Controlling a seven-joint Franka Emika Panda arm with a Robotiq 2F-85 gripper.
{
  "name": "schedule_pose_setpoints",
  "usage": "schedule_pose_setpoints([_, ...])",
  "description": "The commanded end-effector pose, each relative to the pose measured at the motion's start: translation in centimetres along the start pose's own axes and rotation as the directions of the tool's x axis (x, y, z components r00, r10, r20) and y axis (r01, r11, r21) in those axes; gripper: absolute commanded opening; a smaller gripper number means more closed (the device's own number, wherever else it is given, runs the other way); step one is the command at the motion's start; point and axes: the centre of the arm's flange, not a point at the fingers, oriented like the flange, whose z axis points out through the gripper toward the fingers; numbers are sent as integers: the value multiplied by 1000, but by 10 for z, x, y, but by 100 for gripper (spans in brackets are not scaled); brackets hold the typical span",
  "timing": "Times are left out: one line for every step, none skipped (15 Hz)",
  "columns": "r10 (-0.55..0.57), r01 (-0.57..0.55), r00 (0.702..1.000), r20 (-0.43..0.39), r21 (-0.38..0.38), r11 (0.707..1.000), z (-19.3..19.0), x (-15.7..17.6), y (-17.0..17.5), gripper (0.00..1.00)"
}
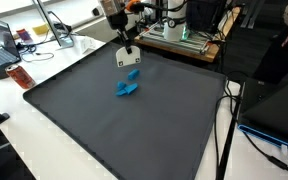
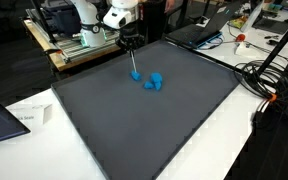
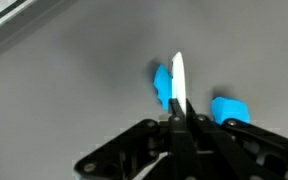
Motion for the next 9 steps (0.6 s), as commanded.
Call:
schedule_pose_setpoints([29,-29,999,-15,-15,999,15,-12,0,1])
schedule_pose_setpoints([33,-33,999,-13,-16,999,18,-13,1,1])
schedule_pose_setpoints([37,-37,999,0,-16,999,21,-15,1,1])
schedule_pose_setpoints([47,-47,999,1,-10,999,23,-16,2,1])
schedule_pose_setpoints([57,-57,998,3,-4,998,25,-17,2,1])
schedule_pose_setpoints([71,-71,997,4,6,997,26,-17,2,1])
schedule_pose_setpoints([80,-80,997,8,14,997,26,-16,2,1])
schedule_pose_setpoints([88,-88,996,15,22,996,26,-16,2,1])
schedule_pose_setpoints([97,-97,995,17,32,995,27,-16,1,1])
